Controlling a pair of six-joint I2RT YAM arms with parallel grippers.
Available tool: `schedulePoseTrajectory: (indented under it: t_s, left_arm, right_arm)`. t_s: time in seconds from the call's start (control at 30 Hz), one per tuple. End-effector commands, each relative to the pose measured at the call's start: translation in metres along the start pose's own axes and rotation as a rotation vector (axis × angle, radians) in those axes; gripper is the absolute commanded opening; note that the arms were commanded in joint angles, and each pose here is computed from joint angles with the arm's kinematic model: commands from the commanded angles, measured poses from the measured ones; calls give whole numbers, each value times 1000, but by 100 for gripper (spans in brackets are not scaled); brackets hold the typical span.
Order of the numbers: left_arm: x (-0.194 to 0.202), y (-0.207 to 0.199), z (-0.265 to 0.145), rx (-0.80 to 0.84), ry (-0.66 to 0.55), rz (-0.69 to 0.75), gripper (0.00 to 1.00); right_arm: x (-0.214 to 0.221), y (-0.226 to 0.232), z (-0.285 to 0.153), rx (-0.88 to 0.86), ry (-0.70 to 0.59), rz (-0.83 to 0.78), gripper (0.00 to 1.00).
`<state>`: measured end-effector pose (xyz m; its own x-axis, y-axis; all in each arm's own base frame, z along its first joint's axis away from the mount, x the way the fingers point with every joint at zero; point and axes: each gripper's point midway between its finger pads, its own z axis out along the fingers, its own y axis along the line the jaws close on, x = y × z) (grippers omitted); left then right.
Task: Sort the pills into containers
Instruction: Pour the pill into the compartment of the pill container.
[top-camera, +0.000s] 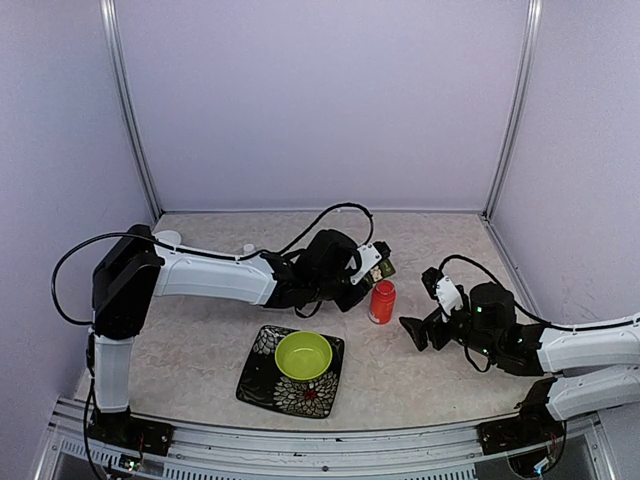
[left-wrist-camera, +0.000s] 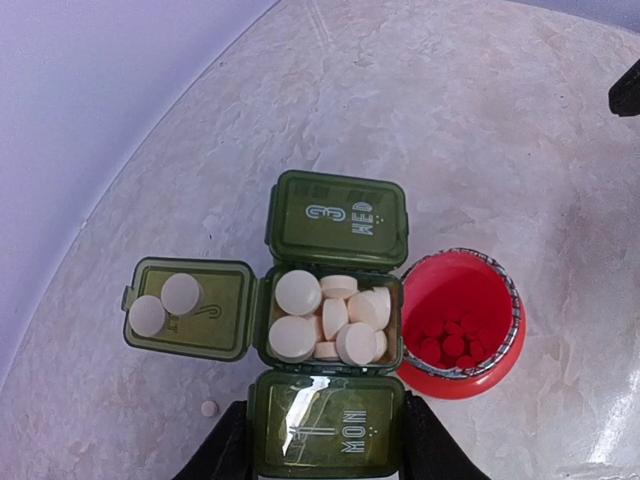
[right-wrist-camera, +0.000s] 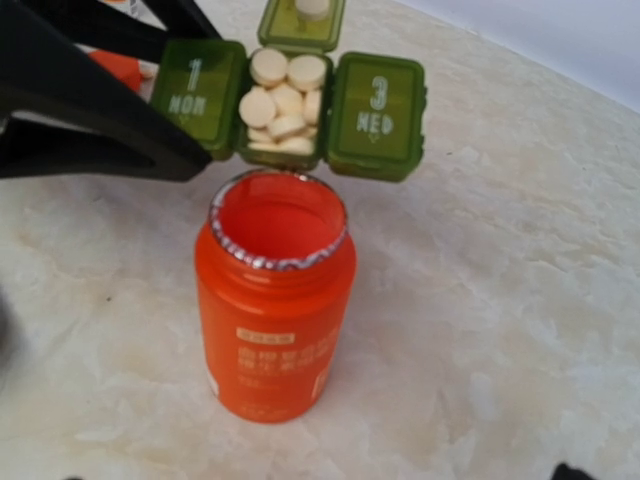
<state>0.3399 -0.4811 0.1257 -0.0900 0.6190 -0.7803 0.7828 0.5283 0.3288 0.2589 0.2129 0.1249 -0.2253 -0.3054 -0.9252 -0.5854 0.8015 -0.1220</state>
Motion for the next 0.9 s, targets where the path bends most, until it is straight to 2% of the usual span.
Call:
schedulePoseTrajectory:
  t_s: [0.0,0.87]
  left_arm:
    - [-23,5,-13,-39,-66,18,34]
    - [-43,-4,-29,-99,-125,90,34]
  right_arm:
    - [-11,-1,2,0,-22,9,100]
    - [-10,0,2,-2,-17,8,100]
